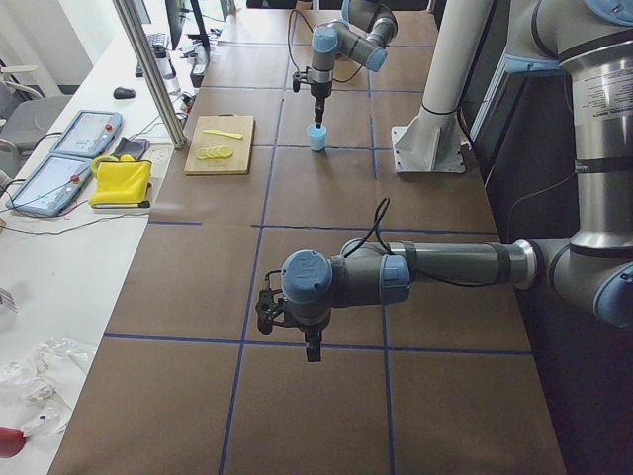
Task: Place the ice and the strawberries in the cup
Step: 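Move the right gripper back to the pink bowl of ice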
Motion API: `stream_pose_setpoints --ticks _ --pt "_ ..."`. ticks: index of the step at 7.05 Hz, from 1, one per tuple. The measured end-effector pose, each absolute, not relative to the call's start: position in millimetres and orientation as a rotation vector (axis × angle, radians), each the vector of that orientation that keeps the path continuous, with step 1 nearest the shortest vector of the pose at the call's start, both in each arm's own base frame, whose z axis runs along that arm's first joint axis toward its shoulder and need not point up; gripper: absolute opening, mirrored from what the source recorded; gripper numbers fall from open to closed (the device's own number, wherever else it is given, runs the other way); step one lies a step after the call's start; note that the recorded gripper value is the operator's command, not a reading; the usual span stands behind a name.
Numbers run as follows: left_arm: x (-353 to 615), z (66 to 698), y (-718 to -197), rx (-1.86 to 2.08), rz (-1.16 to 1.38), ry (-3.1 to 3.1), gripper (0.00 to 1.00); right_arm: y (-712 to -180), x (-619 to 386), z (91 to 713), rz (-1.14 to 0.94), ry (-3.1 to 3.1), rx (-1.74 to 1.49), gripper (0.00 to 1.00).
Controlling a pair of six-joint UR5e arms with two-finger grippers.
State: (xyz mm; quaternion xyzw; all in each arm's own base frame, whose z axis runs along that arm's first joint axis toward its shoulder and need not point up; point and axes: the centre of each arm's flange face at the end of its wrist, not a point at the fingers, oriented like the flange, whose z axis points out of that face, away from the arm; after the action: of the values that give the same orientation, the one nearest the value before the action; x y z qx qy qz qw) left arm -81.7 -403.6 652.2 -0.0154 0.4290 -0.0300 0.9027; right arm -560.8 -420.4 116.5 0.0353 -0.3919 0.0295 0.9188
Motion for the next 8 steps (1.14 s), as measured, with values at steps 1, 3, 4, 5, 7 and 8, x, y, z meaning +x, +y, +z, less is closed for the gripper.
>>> stream_pose_setpoints --ticks 1,3,4,5,7,8 --pt "-81.5 651.5 -404.1 -0.031 -0.061 0.887 1.00 -424.3 -545.3 116.6 0.071 -0.817 0.083 0.99" --pt "-81.4 649.7 -405.6 -0.027 -0.060 0.887 1.00 -427.0 -476.3 154.8 0.094 -0.828 0.117 0.99" --pt "-81.4 648.4 -406.2 -0.024 -0.059 0.887 1.00 -430.5 -438.0 179.5 0.109 -0.813 0.136 0.99" --pt "-81.5 647.3 -406.6 -0.022 -0.058 0.886 1.00 -442.9 -402.6 200.9 0.109 -0.784 0.165 0.99" --pt "-81.5 643.6 -407.2 -0.015 -0.055 0.887 1.00 -467.5 -321.9 251.0 0.022 -0.706 0.243 0.99" --pt "-81.8 642.5 -407.3 -0.012 -0.055 0.887 1.00 -472.9 -278.1 282.1 -0.027 -0.674 0.249 0.99"
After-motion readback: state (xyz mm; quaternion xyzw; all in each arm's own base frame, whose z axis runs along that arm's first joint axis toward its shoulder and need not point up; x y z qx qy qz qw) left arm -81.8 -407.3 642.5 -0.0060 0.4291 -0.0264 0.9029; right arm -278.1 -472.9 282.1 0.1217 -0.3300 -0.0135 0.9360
